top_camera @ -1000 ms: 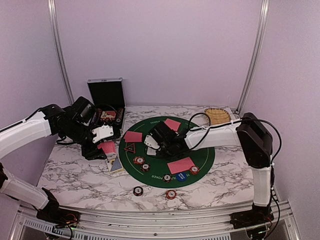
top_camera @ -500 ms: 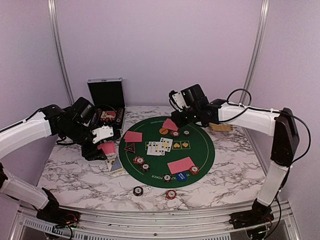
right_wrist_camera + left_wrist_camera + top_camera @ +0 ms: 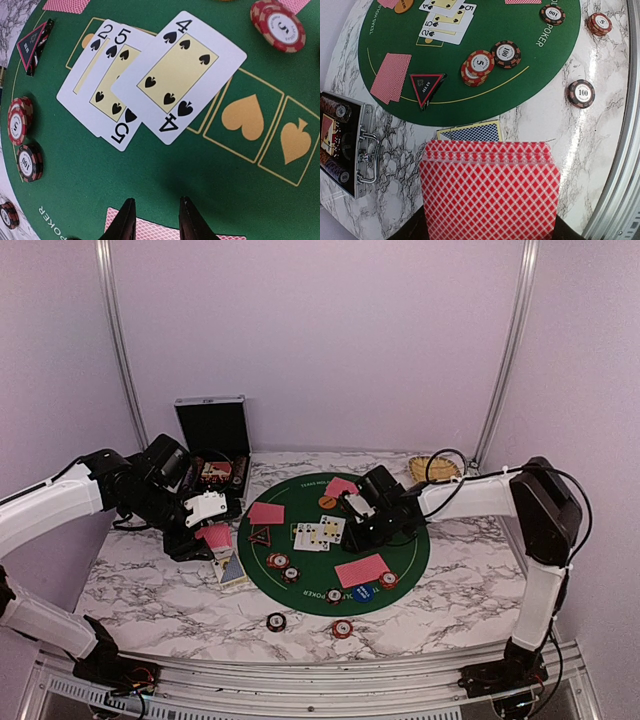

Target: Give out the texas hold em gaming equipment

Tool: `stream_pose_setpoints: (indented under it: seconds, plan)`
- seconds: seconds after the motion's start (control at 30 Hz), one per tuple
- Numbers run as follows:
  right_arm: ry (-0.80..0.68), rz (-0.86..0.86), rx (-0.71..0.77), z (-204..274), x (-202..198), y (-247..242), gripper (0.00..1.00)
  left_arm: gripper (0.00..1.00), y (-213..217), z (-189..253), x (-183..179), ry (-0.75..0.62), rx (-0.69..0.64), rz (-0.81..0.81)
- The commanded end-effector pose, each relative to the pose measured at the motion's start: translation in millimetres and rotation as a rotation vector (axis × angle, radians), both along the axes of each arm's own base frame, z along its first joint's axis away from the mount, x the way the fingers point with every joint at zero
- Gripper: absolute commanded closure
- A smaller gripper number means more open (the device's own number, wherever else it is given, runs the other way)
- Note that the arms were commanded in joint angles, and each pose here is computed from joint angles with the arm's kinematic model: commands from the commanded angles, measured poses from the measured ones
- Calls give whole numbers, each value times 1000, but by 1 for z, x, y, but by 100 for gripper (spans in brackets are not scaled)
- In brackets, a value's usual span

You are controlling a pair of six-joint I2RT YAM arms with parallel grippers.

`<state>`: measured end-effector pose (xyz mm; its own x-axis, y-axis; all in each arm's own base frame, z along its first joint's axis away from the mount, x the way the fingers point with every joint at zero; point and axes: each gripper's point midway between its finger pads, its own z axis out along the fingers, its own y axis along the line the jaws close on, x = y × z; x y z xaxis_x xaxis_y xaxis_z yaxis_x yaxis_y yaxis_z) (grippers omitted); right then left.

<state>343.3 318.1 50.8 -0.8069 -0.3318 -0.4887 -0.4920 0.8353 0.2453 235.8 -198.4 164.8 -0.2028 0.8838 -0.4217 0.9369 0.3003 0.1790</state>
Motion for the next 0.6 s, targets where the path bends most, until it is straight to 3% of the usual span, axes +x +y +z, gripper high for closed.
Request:
stream_pose_setpoints:
  seconds: [0.0,0.3,0.57]
  plan:
    - [40,-24,71,-5,-7,3,72,100,-1,7,0,-7,-26,5]
    - [127,-40,75,-26,-39,-14,77,100,-2,6,1,-1,-24,4]
    - [111,-57,93,-10,-48,-23,78,100,-4,7,2,0,-29,2]
